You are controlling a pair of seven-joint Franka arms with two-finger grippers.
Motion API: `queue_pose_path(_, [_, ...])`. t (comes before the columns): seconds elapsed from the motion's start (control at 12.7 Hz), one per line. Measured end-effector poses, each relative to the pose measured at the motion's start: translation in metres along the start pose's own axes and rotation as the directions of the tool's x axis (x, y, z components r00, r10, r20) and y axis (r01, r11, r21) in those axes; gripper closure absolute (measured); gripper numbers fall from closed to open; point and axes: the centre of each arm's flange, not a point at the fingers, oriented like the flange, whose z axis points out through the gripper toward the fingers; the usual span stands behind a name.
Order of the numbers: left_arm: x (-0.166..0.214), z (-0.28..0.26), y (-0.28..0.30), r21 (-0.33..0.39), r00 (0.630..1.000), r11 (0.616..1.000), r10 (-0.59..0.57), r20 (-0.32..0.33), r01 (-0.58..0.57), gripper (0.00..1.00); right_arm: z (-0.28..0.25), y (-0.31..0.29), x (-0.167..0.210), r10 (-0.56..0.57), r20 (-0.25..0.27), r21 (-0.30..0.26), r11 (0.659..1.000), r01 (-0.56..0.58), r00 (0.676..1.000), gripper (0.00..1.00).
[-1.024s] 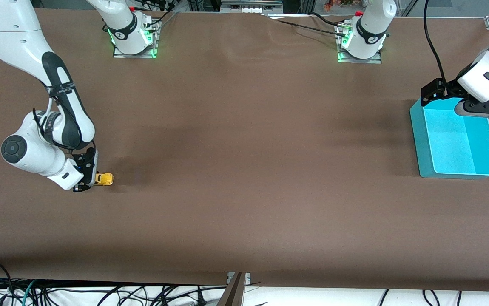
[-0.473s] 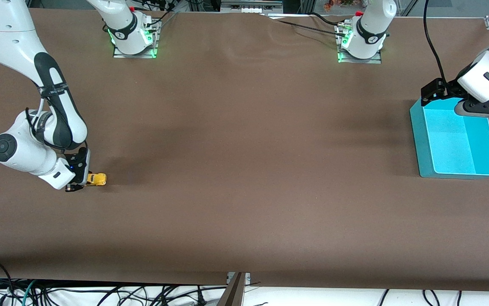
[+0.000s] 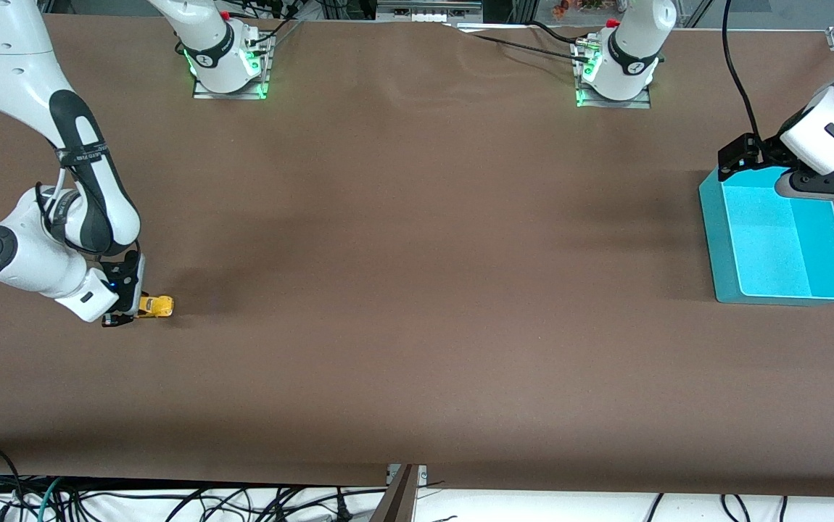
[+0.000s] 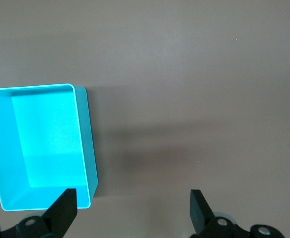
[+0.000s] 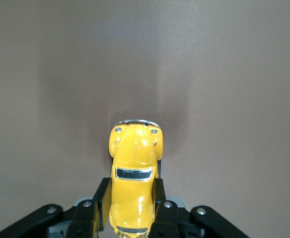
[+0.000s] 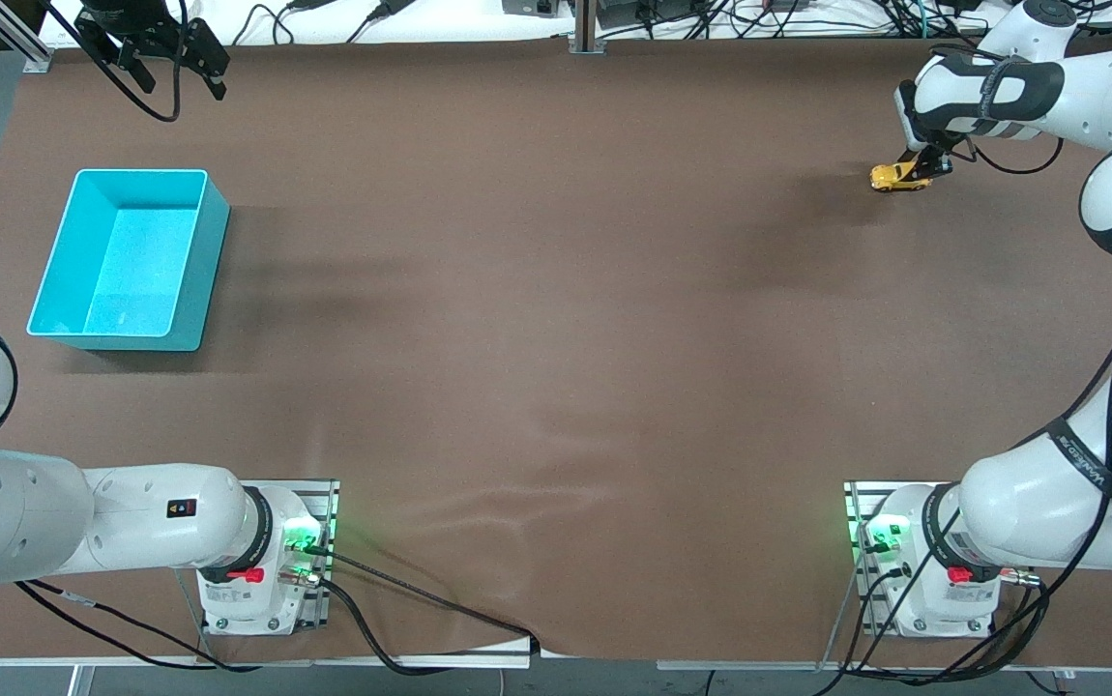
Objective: Wind and store yellow beetle car
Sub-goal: 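Drag the held car backward along the table with the right gripper, then open the right gripper to release the wound car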
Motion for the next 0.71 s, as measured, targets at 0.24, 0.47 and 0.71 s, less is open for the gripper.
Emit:
queue_pose_path(0.24, [0.0, 0.0, 0.0, 0.0, 1.0, 1.0, 0.0, 0.002, 0.0, 0.0, 0.002, 0.001, 0.0, -0.003, 0.003, -0.011, 1.0, 0.003, 1.0, 0.44])
queue_pose_path(0.47, [0.0, 0.0, 0.0, 0.0, 1.0, 1.0, 0.0, 0.002, 0.0, 0.0, -0.033, 0.022, 0.01, -0.019, -0.006, -0.063, 0.998, 0.019, 1.0, 0.11])
queue_pose_path(0.71, [0.0, 0.0, 0.0, 0.0, 1.0, 1.0, 0.0, 0.003, 0.0, 0.0, -0.114, 0.047, 0.02, 0.035, -0.067, -0.061, 0.997, -0.039, 0.997, 0.0])
